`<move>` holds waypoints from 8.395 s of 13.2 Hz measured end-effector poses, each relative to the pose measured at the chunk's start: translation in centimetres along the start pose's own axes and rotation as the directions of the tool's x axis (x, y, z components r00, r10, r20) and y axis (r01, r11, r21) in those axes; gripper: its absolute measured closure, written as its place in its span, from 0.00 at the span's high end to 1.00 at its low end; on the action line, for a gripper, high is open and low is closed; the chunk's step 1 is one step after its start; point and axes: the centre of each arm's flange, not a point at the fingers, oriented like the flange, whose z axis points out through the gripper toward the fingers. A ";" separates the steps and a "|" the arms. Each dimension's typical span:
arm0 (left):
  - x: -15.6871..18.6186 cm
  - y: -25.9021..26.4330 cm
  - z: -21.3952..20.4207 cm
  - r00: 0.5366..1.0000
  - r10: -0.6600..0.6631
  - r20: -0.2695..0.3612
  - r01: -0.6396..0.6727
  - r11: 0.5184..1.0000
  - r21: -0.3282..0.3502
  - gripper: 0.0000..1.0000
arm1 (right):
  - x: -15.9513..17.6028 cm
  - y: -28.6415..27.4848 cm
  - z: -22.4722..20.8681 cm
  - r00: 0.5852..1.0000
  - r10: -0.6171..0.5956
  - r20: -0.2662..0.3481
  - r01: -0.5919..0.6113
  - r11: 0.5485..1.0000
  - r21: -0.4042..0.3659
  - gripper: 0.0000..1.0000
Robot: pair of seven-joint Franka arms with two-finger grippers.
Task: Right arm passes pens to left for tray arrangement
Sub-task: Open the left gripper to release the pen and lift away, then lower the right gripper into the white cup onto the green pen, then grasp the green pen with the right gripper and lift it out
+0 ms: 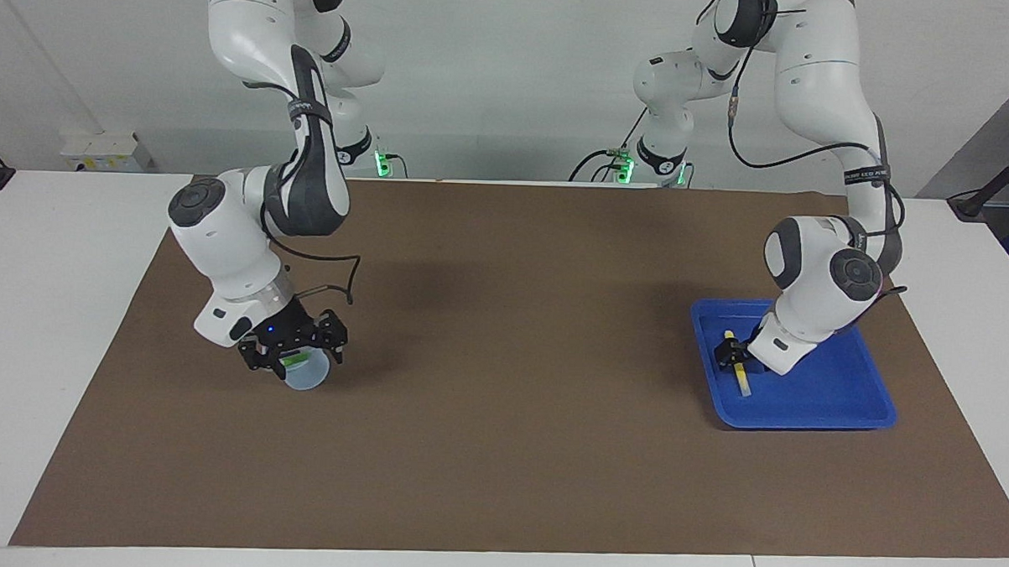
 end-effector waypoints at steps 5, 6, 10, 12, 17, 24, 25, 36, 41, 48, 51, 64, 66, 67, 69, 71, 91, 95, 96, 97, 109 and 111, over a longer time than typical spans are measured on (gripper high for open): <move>-0.7 -1.7 -6.1 0.997 -0.027 -0.075 0.029 0.999 0.023 1.00 | 0.3 -0.4 -0.5 1.000 -0.010 -0.012 0.010 1.000 -0.002 1.00; -0.8 -2.5 -7.0 0.995 -0.040 -0.089 0.042 0.999 0.026 1.00 | 0.3 -0.4 -0.6 1.000 -0.018 -0.016 0.018 1.000 -0.003 1.00; -2.3 -3.5 -11.0 0.993 -0.060 -0.101 0.064 0.997 0.043 1.00 | 0.5 -0.1 -0.8 0.998 -0.061 -0.033 0.061 0.998 -0.012 1.00; -3.7 -2.9 -13.3 0.995 -0.057 -0.076 0.061 0.997 0.056 1.00 | 0.5 0.0 -0.8 0.997 -0.062 -0.034 0.062 0.998 -0.014 1.00; -6.4 -2.8 -17.1 0.997 -0.066 -0.033 0.069 0.994 0.080 1.00 | 0.4 0.5 -0.9 0.996 -0.088 -0.034 0.087 0.996 -0.024 1.00; -6.5 -2.7 -17.0 0.997 -0.069 -0.027 0.070 0.996 0.059 1.00 | -0.3 1.2 -0.3 1.000 -0.014 -0.019 0.013 1.000 -0.012 1.00; -6.5 -2.4 -17.0 0.996 -0.088 -0.026 0.088 0.996 0.009 1.00 | -0.3 1.1 -0.2 1.000 0.008 -0.018 -0.008 1.000 -0.006 1.00; -7.1 -2.1 -19.0 0.983 -0.183 -0.022 0.177 0.970 -0.165 1.00 | -1.1 0.9 0.1 0.996 0.090 0.024 -0.091 0.995 0.034 0.86; -9.6 0.0 -23.5 0.982 -0.181 -0.049 0.172 0.974 -0.149 1.00 | -1.2 1.1 -0.7 0.996 0.080 0.029 -0.081 0.996 0.037 0.77; -9.5 0.3 -22.9 0.982 -0.179 -0.053 0.169 0.974 -0.149 1.00 | -1.9 4.0 -1.0 0.999 0.030 0.024 -0.030 0.999 0.031 0.69; -9.5 0.7 -22.8 0.983 -0.177 -0.049 0.168 0.975 -0.148 1.00 | -1.7 3.6 -1.0 0.999 0.023 0.023 -0.024 0.999 0.032 0.55; -10.0 2.7 -26.5 0.992 -0.108 -0.061 0.107 0.994 -0.015 1.00 | -1.7 3.9 -0.9 1.000 0.021 -0.008 -0.021 1.000 0.018 0.30; -10.0 2.7 -26.6 0.992 -0.108 -0.061 0.107 0.994 -0.020 1.00 | -1.7 3.9 -0.8 1.000 0.022 -0.012 -0.021 1.000 0.016 0.30; -10.0 2.7 -26.6 0.992 -0.109 -0.061 0.107 0.994 -0.021 1.00 | -1.7 3.9 -0.8 1.000 0.021 -0.012 -0.021 1.000 0.016 0.29; -10.0 2.7 -26.7 0.992 -0.109 -0.064 0.107 0.994 -0.022 1.00 | -1.7 3.9 -0.8 1.000 0.020 -0.012 -0.020 1.000 0.016 0.21; -9.9 2.7 -27.9 0.990 -0.108 -0.089 0.106 0.994 -0.024 1.00 | -1.7 3.9 -0.8 1.000 0.020 -0.012 -0.020 1.000 0.016 0.18; -11.1 4.1 -30.3 0.997 -0.065 -0.051 0.067 0.996 0.054 1.00 | -2.8 -1.0 -14.3 0.989 -0.130 0.066 0.132 0.990 -0.039 0.18; -11.1 4.1 -30.3 0.997 -0.065 -0.049 0.068 0.996 0.054 1.00 | -2.3 -2.1 -16.2 0.987 -0.148 0.060 0.150 0.988 -0.041 0.18; -11.1 4.1 -30.3 0.997 -0.066 -0.048 0.068 0.996 0.056 1.00 | -2.2 -2.8 -16.3 0.988 -0.138 0.064 0.140 0.989 -0.038 0.18; -11.1 3.8 -30.3 0.996 -0.070 -0.049 0.073 0.996 0.059 1.00 | -2.1 -3.5 -16.3 0.992 -0.113 0.065 0.115 0.993 -0.036 0.18; -12.2 5.8 -27.0 0.857 -0.514 0.035 0.509 0.834 -0.213 0.95 | -0.5 -16.3 -16.1 0.860 0.502 0.092 -0.511 0.847 0.147 0.18; -12.4 6.8 -26.1 0.780 -0.616 0.109 0.615 0.725 -0.309 0.92 | -0.2 -19.0 -16.0 0.799 0.592 0.103 -0.600 0.780 0.177 0.18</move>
